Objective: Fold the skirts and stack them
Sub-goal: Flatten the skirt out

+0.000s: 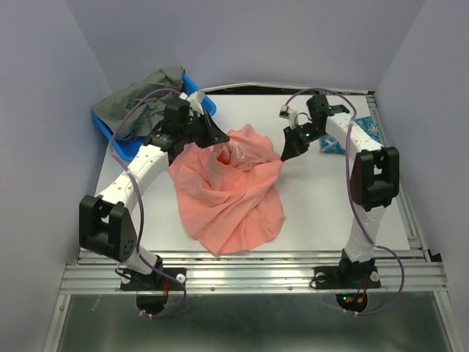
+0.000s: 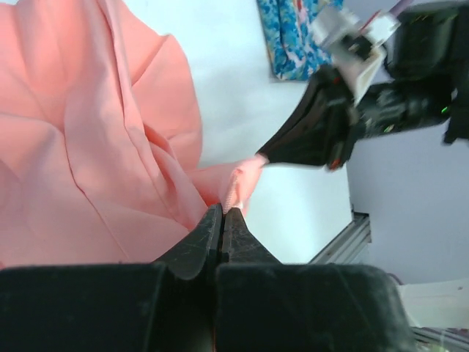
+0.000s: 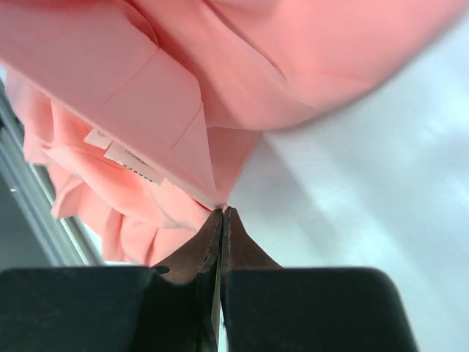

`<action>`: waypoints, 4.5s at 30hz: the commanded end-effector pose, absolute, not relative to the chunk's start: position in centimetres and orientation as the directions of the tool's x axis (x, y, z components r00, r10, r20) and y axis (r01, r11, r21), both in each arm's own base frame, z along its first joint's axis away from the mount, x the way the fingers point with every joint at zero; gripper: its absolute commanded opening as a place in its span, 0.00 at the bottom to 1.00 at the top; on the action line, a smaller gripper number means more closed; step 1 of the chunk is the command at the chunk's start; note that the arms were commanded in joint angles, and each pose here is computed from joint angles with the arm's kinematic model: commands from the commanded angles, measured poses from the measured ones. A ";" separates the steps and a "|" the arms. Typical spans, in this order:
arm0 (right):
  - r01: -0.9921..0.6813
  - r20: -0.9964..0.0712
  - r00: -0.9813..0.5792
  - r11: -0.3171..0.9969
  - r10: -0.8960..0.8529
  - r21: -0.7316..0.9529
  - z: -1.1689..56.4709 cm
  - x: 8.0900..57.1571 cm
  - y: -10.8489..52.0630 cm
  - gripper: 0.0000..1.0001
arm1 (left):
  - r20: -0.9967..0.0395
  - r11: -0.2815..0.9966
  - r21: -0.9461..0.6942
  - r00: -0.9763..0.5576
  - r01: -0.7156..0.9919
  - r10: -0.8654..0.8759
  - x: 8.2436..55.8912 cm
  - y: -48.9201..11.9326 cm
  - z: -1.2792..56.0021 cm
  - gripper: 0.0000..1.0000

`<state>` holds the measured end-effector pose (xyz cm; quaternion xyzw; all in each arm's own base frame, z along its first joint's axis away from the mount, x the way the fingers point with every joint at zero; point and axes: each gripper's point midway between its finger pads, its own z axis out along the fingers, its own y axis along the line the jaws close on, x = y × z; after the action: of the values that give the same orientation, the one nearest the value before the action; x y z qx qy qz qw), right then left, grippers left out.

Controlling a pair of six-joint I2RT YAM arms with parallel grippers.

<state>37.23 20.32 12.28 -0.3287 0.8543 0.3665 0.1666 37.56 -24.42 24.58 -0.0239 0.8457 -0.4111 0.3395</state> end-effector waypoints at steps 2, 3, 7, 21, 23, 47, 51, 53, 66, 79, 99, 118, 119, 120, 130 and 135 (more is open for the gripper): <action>-0.809 -0.545 -0.548 0.568 -0.635 0.151 12.7 40.7 12.9 0.03 | -0.627 0.680 -0.656 -0.738 0.328 -0.249 36.0 -24.3 24.3 0.00; -0.795 -0.555 -0.552 0.594 -0.623 0.123 13.2 41.4 12.7 0.08 | -0.623 0.681 -0.656 -0.743 0.325 -0.245 36.0 -24.4 23.9 0.00; -0.766 -0.630 -0.540 0.636 -0.557 0.094 16.9 42.4 14.3 0.54 | -0.623 0.676 -0.656 -0.746 0.335 -0.235 36.3 -25.4 23.7 0.00; -0.821 -0.655 -0.406 0.569 -0.637 -0.045 17.6 36.5 23.9 0.54 | -0.590 0.672 -0.676 -0.769 0.304 -0.246 39.9 -27.1 23.1 0.00; -0.810 -0.626 -0.429 0.584 -0.651 -0.052 16.5 36.9 23.9 0.57 | -0.591 0.672 -0.676 -0.768 0.303 -0.248 40.1 -27.1 23.1 0.00; -0.936 -0.457 -0.348 0.326 -0.818 0.130 10.5 30.7 23.3 0.01 | -0.649 0.712 -0.627 -0.717 0.314 -0.255 43.1 -24.9 24.1 0.00; -0.919 -0.550 -0.333 0.395 -0.766 0.005 16.4 32.7 20.4 0.01 | -0.750 0.803 -0.492 -0.632 0.337 -0.194 45.4 -22.3 25.8 0.00; -0.888 -0.617 -0.323 0.455 -0.718 -0.065 20.4 34.3 17.4 0.01 | -0.805 0.846 -0.412 -0.571 0.340 -0.163 46.7 -20.6 27.8 0.00; -0.916 -0.595 -0.089 0.301 -0.799 -0.267 21.6 27.3 9.1 0.01 | -0.746 0.960 -0.042 -0.648 0.278 0.155 41.6 -13.3 23.0 0.00; -0.949 -0.580 -0.154 0.284 -0.800 -0.140 15.0 29.0 9.9 0.01 | -0.665 0.920 -0.082 -0.708 0.384 0.237 35.8 -16.4 17.6 0.00; -0.920 -0.623 -0.256 0.383 -0.739 -0.077 13.6 32.0 11.0 0.36 | -0.828 0.511 -0.180 -0.409 0.841 0.382 38.1 -19.7 23.3 0.99; -0.656 -0.521 -0.736 0.645 -0.432 0.393 13.8 28.6 12.7 0.93 | -0.716 0.393 -0.309 -0.484 0.866 0.503 39.0 -18.5 12.7 0.95; -0.641 -0.508 -0.751 0.649 -0.421 0.410 13.2 28.9 12.9 0.92 | -0.714 0.391 -0.313 -0.486 0.866 0.505 39.1 -18.5 12.4 0.94; -0.617 -0.484 -0.775 0.654 -0.406 0.439 12.2 29.3 13.1 0.90 | -0.710 0.388 -0.326 -0.494 0.862 0.502 39.2 -18.6 12.0 0.94; -0.557 -0.468 -0.816 0.681 -0.340 0.476 9.3 31.6 12.8 0.77 | -0.729 0.374 -0.391 -0.531 0.841 0.432 41.0 -21.0 11.3 0.91; -0.581 -0.514 -0.792 0.667 -0.331 0.466 10.0 32.7 13.1 0.50 | -0.731 0.359 -0.409 -0.537 0.839 0.421 41.7 -23.0 10.4 0.87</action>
<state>31.03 12.41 8.95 -0.2482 0.9061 0.3031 0.1600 40.39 -20.66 8.79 0.3960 0.8031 -0.3771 0.2365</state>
